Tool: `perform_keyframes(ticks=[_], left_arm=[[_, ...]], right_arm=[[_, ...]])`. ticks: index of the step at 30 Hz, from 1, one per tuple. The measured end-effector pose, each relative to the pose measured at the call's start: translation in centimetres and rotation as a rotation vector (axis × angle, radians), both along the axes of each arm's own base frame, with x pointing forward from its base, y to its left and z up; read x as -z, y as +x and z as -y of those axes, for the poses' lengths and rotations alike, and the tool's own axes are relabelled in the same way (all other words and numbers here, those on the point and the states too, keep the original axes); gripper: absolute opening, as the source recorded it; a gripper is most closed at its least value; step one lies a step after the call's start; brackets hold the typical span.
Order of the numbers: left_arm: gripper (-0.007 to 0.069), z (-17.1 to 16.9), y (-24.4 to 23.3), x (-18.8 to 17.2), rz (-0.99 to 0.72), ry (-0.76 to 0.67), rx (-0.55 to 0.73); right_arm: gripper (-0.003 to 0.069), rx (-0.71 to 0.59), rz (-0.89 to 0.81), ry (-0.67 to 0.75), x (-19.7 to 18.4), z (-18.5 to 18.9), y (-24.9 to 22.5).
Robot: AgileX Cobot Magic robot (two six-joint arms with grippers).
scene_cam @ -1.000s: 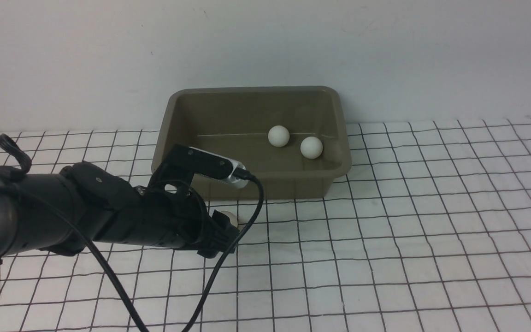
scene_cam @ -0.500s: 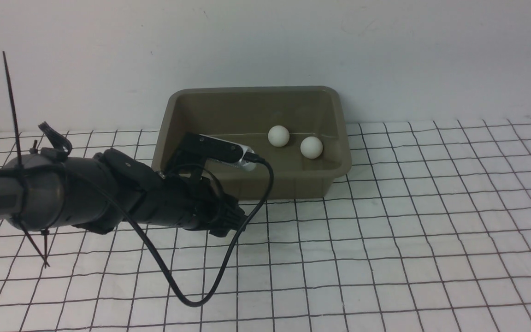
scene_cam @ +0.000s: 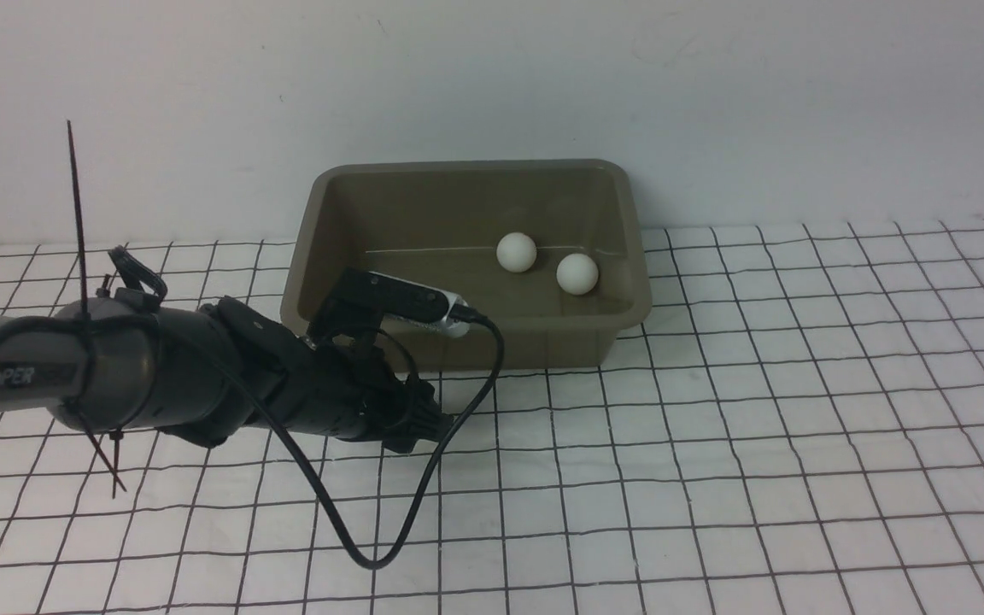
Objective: Put the table tennis balls into the box on the white checkered tablecloth.
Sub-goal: 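Reach for and grasp a ping pong ball on the table beside the basket, then drop the ball into the bin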
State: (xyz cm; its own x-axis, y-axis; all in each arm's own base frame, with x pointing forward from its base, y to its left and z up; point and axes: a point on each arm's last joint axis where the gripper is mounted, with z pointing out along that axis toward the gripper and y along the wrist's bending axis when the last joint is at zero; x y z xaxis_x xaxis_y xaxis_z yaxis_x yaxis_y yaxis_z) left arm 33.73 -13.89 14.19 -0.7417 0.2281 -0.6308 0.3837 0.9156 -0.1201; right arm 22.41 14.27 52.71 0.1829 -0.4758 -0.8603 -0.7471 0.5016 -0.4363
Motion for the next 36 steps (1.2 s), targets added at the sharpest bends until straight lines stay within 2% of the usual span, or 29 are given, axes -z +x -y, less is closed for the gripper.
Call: perform_keyframes(ticks=[9,13,18,25,28,32,36], left_arm=[[0.0395,0.1,0.8,0.0,0.017,-0.002,-0.026],[0.0332,0.3,0.9,0.4,-0.002,-0.012,-0.017],[0.033,0.8,0.5,0.0,-0.031,-0.045,0.03],[0.033,1.4,-0.9,-4.0,0.007,-0.122,0.142],[0.033,1.7,-2.4,-8.3,0.086,-0.179,0.27],[0.033,1.4,-0.8,-11.2,0.228,-0.187,0.247],[0.033,0.4,2.5,-12.0,0.307,-0.17,0.193]], right_arm=[[0.0534,-0.001,-0.001,0.001,0.0,0.0,0.0],[0.0534,-0.001,-0.001,0.001,0.0,0.0,0.0],[0.0534,-0.002,0.001,-0.001,0.0,0.0,0.0],[0.0534,-0.002,0.001,-0.001,0.0,0.0,0.0],[0.0534,-0.003,0.0,-0.002,0.0,0.0,0.0],[0.0534,-0.004,-0.001,-0.003,0.0,0.0,0.0],[0.0534,-0.004,0.0,-0.003,0.0,0.0,-0.1]])
